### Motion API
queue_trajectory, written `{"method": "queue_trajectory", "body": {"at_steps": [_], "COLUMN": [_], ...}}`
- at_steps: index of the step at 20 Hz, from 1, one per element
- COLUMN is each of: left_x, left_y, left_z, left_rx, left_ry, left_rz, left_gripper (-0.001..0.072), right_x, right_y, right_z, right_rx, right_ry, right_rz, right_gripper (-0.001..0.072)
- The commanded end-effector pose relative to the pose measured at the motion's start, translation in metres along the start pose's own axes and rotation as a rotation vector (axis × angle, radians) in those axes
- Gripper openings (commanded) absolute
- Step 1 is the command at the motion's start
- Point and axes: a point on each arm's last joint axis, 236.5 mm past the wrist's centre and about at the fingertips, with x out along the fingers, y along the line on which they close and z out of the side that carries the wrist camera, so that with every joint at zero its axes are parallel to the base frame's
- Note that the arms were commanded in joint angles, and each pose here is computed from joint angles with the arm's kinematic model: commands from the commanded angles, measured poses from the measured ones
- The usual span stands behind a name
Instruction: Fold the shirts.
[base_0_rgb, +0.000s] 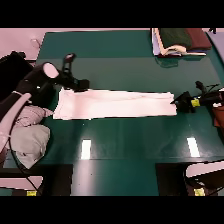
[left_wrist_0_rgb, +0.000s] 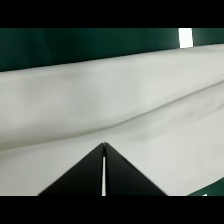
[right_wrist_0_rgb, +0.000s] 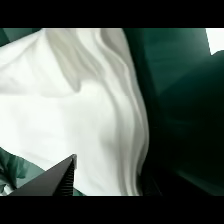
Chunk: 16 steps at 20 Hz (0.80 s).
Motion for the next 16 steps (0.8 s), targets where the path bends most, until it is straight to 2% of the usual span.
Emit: {"method": "queue_trajectory", "body": {"at_steps": [1, 2, 3, 9, 16], "left_x": [0.037, 0.046, 0.054, 0.099, 0.131], "left_y": [-0.043, -0.052, -0.061, -0.106, -0.115], "left_z": [-0.007, -0.005, -0.002, 0.003, -0.021], "left_rx": [0.058, 0.064, 0.072, 0.099, 0.058], "left_ry": [0.029, 0.036, 0.04, 0.065, 0.14], "left_rz": [-0.054, -0.065, -0.076, -0.151, -0.19], "left_gripper": [0.0022, 0.0022, 0.0022, 0.0022, 0.0022], "right_x": [0.03, 0.03, 0.025, -0.054, -0.087], "right_y": [0.019, 0.03, 0.042, 0.164, 0.306], "right_z": [0.004, 0.006, 0.01, 0.013, -0.045], "right_rx": [-0.056, -0.095, -0.138, -0.433, -0.696], "right_ry": [0.007, 0.004, -0.01, -0.163, -0.249], "right_rz": [0.054, 0.054, 0.052, 0.065, 0.126], "right_gripper": [0.0359, 0.0151, 0.002, 0.0019, 0.0019]}}
